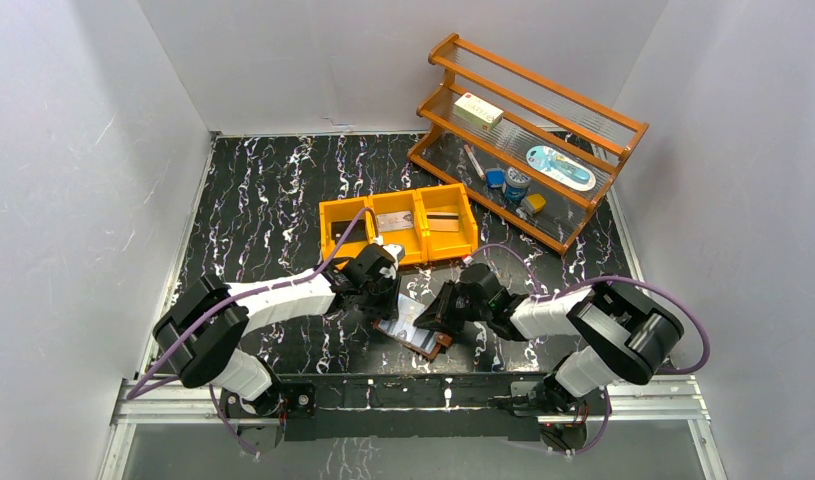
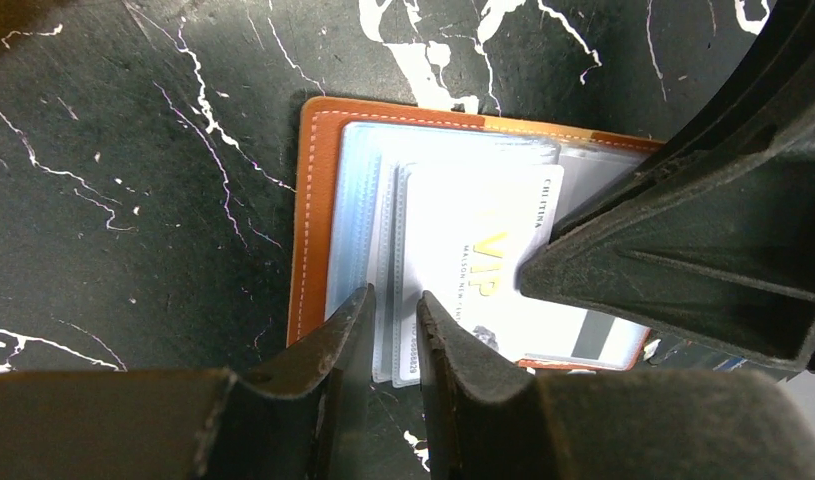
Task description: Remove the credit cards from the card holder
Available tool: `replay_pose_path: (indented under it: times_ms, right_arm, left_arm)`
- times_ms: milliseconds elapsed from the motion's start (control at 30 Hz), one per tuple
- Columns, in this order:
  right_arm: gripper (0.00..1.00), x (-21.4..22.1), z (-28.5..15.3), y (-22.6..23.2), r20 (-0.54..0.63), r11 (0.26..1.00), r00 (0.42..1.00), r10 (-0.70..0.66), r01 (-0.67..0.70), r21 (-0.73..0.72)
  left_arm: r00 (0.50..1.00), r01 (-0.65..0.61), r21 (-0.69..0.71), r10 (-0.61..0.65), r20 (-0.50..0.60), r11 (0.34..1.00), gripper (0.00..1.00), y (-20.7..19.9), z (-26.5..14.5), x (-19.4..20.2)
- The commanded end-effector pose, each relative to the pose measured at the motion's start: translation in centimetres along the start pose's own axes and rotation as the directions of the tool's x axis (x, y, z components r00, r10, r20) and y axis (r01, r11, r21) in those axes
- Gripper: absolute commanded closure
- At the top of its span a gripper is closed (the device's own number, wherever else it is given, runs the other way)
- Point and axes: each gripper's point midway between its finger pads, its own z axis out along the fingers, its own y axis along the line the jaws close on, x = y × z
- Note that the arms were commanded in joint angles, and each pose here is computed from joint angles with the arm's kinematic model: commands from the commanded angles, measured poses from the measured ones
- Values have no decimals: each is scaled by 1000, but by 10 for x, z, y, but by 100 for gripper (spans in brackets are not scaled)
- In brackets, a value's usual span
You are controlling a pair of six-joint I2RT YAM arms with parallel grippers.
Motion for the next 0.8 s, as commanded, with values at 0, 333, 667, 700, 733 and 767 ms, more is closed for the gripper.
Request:
replay_pose_path:
  times_ms: [0, 333, 667, 700, 733, 767]
  right_arm:
    - [77, 11, -7, -4, -38, 999, 999, -19, 18, -27]
    - [71, 6, -1, 7, -33, 997, 999, -6, 4, -71]
    - [88, 6, 3, 5, -35, 997, 999, 22, -24, -67]
    - [91, 6, 2, 4, -35, 998, 999, 21, -23, -66]
    - [93, 8, 0, 2, -37, 998, 999, 19, -21, -63]
    - [95, 9, -1, 1, -38, 998, 999, 18, -20, -61]
  left_arm:
    - [998, 11, -80, -16, -60, 997, 79, 18, 4, 19]
    - [997, 0, -47, -4, -75, 999, 80, 12, 6, 20]
    - [998, 8, -51, -11, -60, 999, 85, 13, 3, 20]
    - [998, 13, -61, -17, -62, 998, 85, 15, 3, 21]
    - [998, 17, -69, -21, -61, 997, 86, 16, 3, 21]
    - [998, 23, -78, -28, -61, 997, 86, 18, 4, 22]
